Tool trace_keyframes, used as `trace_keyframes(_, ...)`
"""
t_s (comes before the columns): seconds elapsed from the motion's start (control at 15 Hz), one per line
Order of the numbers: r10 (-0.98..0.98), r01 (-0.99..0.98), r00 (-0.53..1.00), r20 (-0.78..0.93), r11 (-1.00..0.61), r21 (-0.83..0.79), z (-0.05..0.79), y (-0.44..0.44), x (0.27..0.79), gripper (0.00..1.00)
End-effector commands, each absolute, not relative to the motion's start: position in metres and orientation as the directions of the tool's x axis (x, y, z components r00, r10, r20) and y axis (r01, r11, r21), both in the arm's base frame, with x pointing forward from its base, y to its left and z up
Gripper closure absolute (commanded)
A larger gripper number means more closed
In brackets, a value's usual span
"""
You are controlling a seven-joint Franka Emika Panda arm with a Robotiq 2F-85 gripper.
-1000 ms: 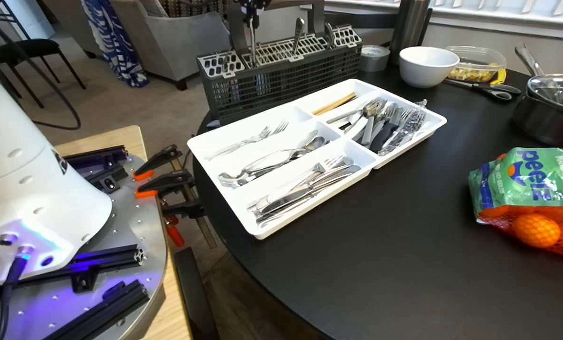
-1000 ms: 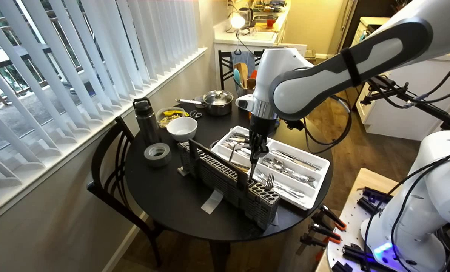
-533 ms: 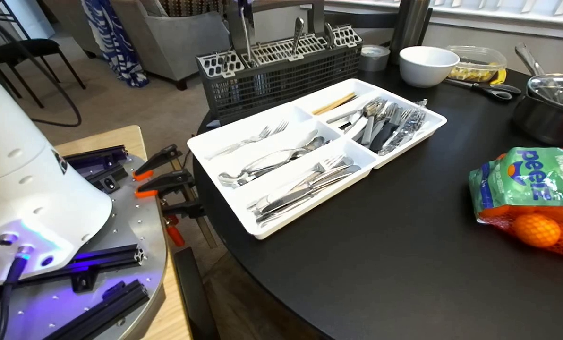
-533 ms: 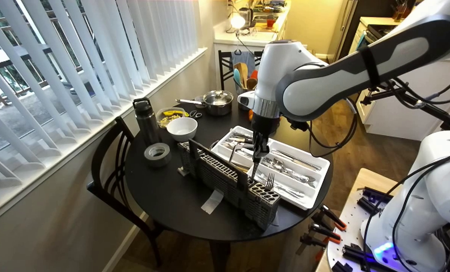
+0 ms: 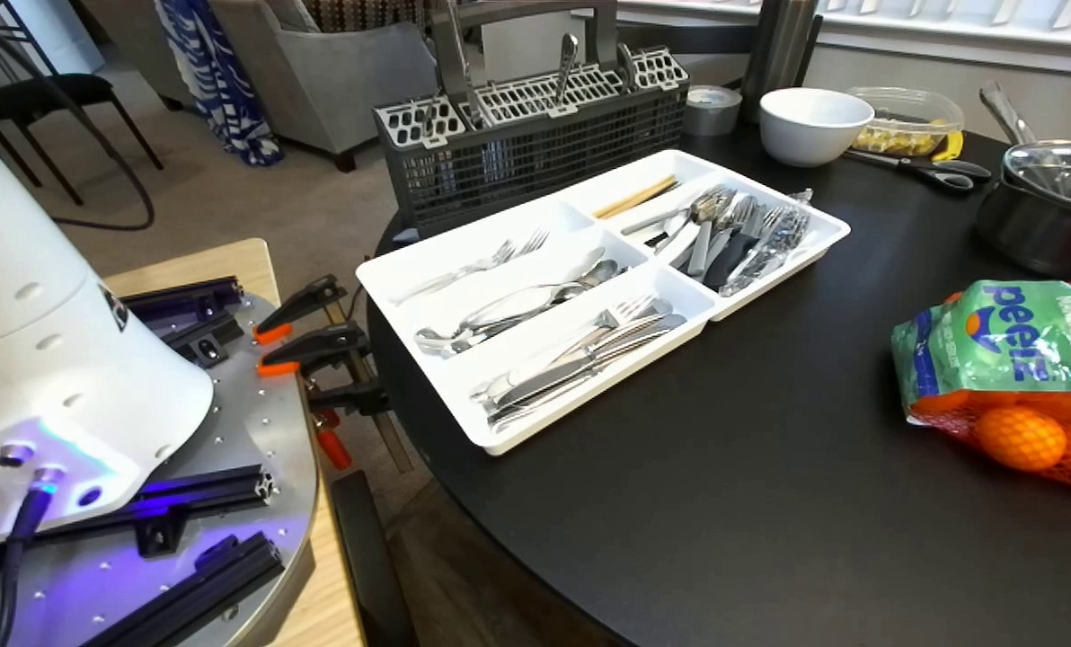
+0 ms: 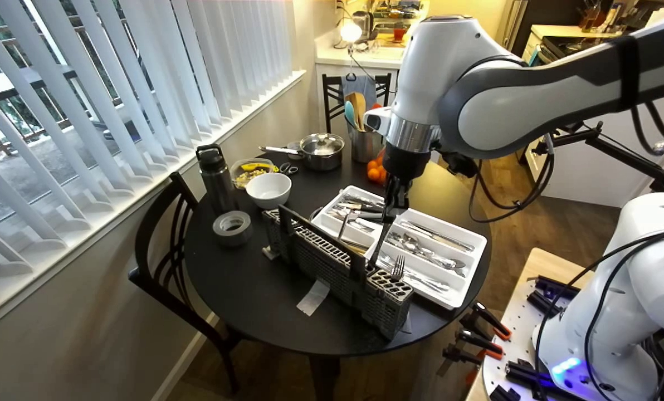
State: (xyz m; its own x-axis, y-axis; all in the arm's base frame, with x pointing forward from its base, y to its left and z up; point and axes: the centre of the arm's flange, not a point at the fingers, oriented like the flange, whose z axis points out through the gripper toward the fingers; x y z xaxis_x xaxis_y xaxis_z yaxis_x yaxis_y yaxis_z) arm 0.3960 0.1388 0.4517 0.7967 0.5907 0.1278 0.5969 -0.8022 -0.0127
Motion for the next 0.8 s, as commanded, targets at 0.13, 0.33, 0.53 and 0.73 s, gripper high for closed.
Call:
trace_keyframes(0.13,0.500,0.501,0.858,0.120,-0.865,0.024,0.500,0.144,0.374,0.97)
trace_keyframes(0.33,0.486,0.484,0.870,0.083,-0.874,0.038,0.550,0.143,0.360,0.97)
trace_keyframes(0.53,0.432,0.430,0.902,0.005,-0.898,0.089,0.595,0.134,0.354,0.97)
trace_keyframes(0.73,0.301,0.310,0.950,-0.080,-0.936,0.164,0.614,0.098,0.372,0.97)
